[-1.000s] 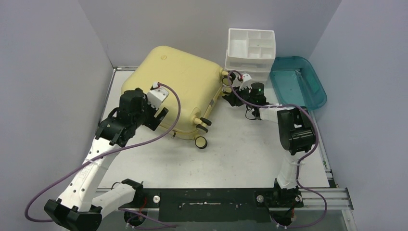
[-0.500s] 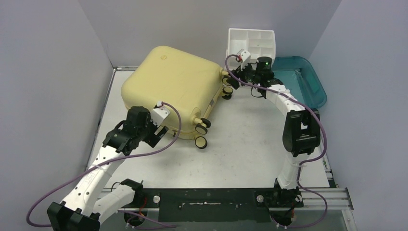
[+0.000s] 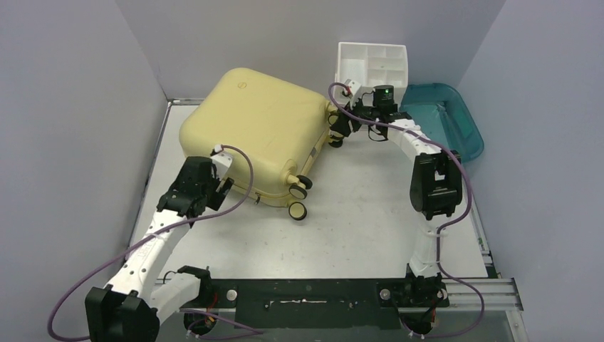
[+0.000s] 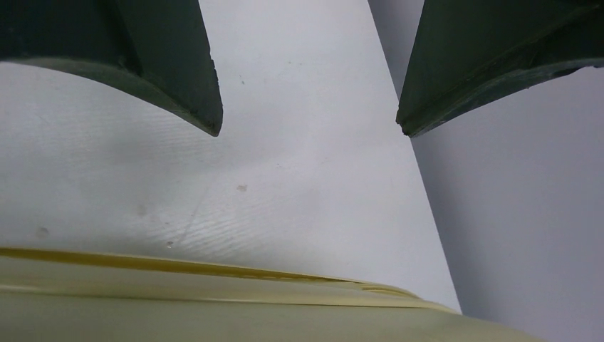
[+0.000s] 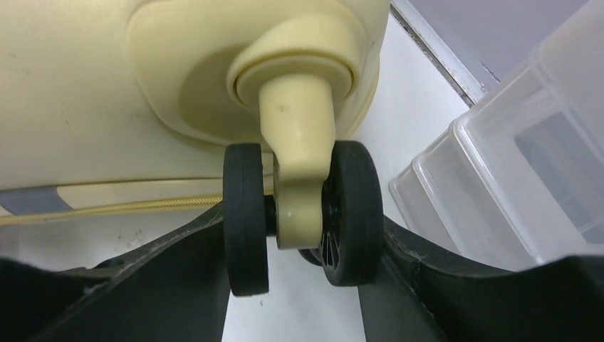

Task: Open, take out, and arrange the luggage
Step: Adjust the luggage at the center of the board.

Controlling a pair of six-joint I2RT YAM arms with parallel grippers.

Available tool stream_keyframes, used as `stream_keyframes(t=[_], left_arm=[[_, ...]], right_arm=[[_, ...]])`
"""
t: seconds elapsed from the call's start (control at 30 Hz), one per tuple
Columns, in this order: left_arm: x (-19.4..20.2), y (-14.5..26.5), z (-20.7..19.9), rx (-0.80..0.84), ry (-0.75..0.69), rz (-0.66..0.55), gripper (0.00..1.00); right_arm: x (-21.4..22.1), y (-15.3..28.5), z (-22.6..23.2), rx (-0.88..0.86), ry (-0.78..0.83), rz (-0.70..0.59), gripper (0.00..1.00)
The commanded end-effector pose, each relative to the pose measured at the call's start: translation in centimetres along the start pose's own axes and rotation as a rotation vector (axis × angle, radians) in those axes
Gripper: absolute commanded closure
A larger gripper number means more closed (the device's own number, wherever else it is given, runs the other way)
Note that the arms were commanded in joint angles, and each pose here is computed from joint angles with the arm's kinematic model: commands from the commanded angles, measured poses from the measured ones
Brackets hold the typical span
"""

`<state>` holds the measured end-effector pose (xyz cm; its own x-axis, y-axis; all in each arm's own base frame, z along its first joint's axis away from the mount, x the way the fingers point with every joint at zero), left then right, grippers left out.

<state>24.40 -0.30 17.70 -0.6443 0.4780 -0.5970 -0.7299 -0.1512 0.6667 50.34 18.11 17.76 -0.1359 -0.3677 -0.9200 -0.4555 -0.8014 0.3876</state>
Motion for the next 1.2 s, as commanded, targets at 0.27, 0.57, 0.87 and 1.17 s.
stream_keyframes(t=[0.27,0.57,0.87,1.17], left_arm=[[-3.8,-5.5,7.9,-0.230,0.264,-0.041,0.12],[-5.4,-7.6,11.2,-0.273,0.338,0.033,0.12],[-4.7,-4.3,13.1,-0.175,0.468,-0.013,0.12],[-7.5,4.5,9.1,0.132,0.371,-0.254,0.06]], right_arm=[[-5.3,0.6,14.2,-0.273,0.220,-0.098,0.45],[-5.2,-0.6,21.2,-0.281,0.218,-0.125,0.40],[-5.5,3.2,20.0,0.031,0.183,-0.339,0.33],[-0.6,4.8,17.0,0.225,0.018,-0.414,0.32]])
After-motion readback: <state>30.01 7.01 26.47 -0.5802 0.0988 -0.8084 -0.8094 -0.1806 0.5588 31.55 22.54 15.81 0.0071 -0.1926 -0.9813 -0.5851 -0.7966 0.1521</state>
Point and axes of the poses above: each gripper's point midway between its finger pads, its own y axis back along the fingers, its own z axis along the line the jaws close on, x = y × z, the point moved 4 cm from there along y, back along the fingers, and after that the axes turned 4 degrees about y, right-handed, at the moved point
